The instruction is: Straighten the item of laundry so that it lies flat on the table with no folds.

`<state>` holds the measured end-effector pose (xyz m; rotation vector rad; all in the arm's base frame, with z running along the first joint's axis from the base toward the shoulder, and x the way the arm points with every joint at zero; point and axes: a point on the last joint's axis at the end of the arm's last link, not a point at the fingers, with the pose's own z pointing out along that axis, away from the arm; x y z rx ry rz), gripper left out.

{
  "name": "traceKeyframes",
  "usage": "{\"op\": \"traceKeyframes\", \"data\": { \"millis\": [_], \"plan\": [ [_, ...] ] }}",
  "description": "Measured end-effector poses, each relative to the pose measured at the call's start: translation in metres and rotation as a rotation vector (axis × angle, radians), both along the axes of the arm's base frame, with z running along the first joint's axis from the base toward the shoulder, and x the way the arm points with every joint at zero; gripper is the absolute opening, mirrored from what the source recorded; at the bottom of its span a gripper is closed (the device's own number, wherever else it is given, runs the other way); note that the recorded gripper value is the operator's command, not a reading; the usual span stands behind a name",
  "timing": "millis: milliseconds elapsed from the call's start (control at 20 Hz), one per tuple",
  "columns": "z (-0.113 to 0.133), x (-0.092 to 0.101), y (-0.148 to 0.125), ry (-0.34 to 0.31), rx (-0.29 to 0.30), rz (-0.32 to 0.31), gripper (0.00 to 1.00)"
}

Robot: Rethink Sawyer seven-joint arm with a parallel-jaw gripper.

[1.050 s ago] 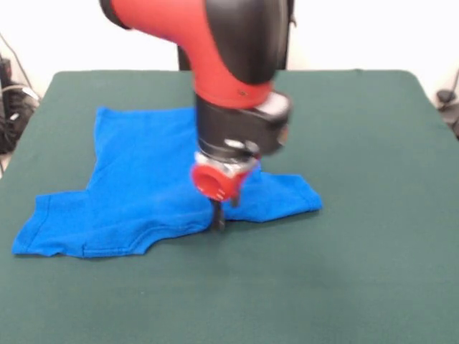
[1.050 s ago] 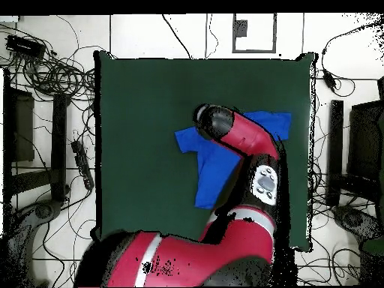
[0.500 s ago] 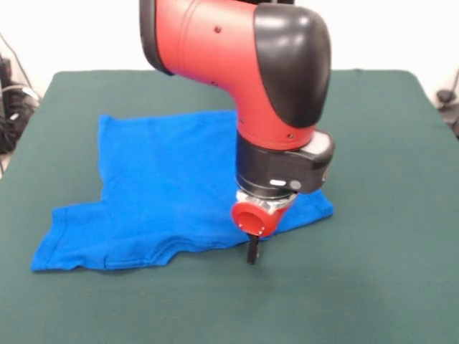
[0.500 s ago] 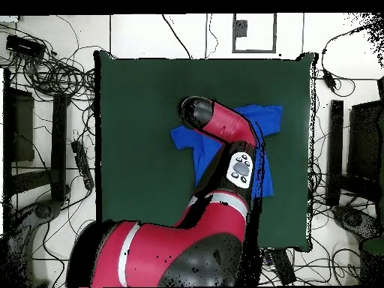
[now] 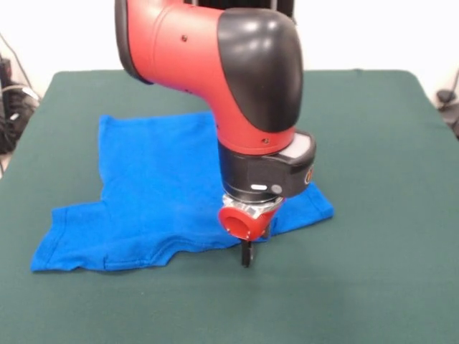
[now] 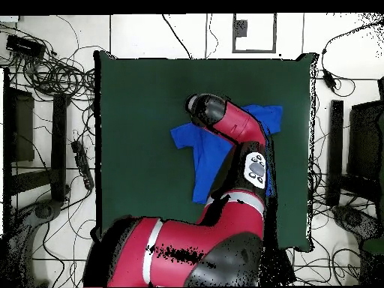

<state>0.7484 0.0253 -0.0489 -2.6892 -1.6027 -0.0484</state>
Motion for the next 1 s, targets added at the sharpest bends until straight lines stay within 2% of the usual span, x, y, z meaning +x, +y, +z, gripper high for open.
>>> {"op": "traceKeyframes", "data": {
  "millis": [450,600,650,1000],
  "plan": [
    [-0.0010,0.0001,-0.0049,-0.003,0.039,-0.016,1.00],
    [-0.0010,-0.0012,-0.0046,-0.004,0.041,-0.003,1.00],
    [-0.0010,-0.0017,-0.0040,-0.004,0.041,0.002,0.00],
    [-0.0005,-0.0040,0.0019,-0.012,0.011,0.051,0.00]
  ]
}}
